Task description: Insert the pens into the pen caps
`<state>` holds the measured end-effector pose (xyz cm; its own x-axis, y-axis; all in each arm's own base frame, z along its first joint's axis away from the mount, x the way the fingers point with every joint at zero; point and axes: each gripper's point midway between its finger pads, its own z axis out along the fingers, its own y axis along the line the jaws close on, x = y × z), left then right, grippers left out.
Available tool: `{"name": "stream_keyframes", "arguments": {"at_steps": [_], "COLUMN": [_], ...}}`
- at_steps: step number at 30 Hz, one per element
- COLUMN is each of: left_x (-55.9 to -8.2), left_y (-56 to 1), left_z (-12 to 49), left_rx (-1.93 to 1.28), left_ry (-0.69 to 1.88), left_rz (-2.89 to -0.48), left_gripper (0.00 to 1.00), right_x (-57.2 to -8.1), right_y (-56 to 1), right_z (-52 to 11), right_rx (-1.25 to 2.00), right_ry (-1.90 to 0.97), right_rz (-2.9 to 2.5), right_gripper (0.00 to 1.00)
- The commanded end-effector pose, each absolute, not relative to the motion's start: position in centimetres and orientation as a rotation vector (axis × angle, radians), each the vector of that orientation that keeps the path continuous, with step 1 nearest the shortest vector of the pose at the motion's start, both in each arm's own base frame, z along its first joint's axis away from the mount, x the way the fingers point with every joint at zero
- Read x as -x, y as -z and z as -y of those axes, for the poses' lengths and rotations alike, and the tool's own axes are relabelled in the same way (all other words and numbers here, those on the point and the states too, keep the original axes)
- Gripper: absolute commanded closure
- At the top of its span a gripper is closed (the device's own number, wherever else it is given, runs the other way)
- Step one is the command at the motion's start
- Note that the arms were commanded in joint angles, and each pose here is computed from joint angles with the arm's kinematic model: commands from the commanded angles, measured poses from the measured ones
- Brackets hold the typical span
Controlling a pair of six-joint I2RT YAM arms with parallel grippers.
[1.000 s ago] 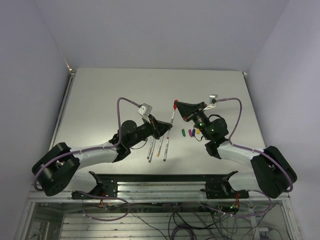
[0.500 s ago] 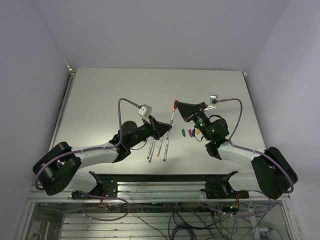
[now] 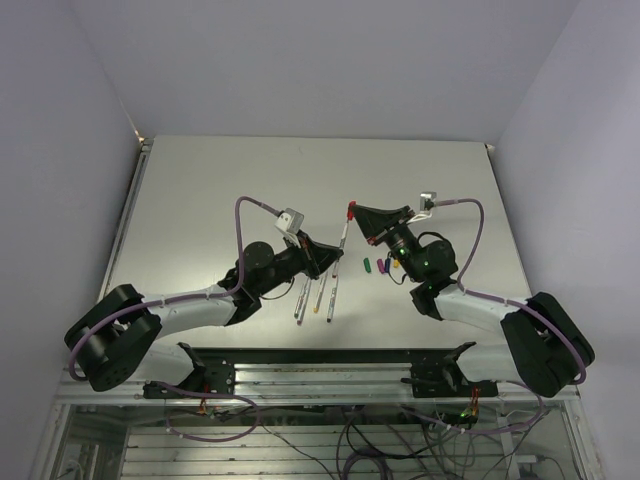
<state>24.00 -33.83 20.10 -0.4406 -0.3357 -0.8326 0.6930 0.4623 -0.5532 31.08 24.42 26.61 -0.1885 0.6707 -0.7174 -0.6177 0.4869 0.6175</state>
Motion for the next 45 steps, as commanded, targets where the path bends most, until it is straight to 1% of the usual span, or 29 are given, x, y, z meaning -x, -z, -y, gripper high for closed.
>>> {"name": "stream_keyframes", "arguments": {"at_steps": [1, 13, 29, 36, 45], "left_x": [-23.9, -24.0, -25.1, -25.1, -25.8], "left_y": [-21.6, -21.9, -23.9, -25.7, -27.3], "left_z": [34.0, 33.7, 33.0, 32.8, 32.0], "left_rx": [-0.324, -0.311, -0.202, -0.202, -0.196], "left_ry": [1.225, 1.215, 1.219, 1.225, 1.158], "left_rz": [-1.583, -1.574, -1.484, -1.422, -1.369], "left_gripper": [0.93, 0.93, 0.93, 0.93, 0.93], "right_x": [-30.8, -31.0, -29.6, -29.3, -28.3], "right_y": [-27.2, -27.3, -25.3, -22.9, -19.0], "right_z": [-24.7, -25.2, -26.7, -27.7, -28.8], "right_rx": [-0.042, -0.03, 0.021, 0.07, 0.157], "right_ry": [-1.171, -1.179, -1.234, -1.235, -1.17], "right_rz": [-1.292, -1.294, -1.36, -1.461, -1.623], "right_gripper": [1.0, 1.0, 1.0, 1.0, 1.0]}}
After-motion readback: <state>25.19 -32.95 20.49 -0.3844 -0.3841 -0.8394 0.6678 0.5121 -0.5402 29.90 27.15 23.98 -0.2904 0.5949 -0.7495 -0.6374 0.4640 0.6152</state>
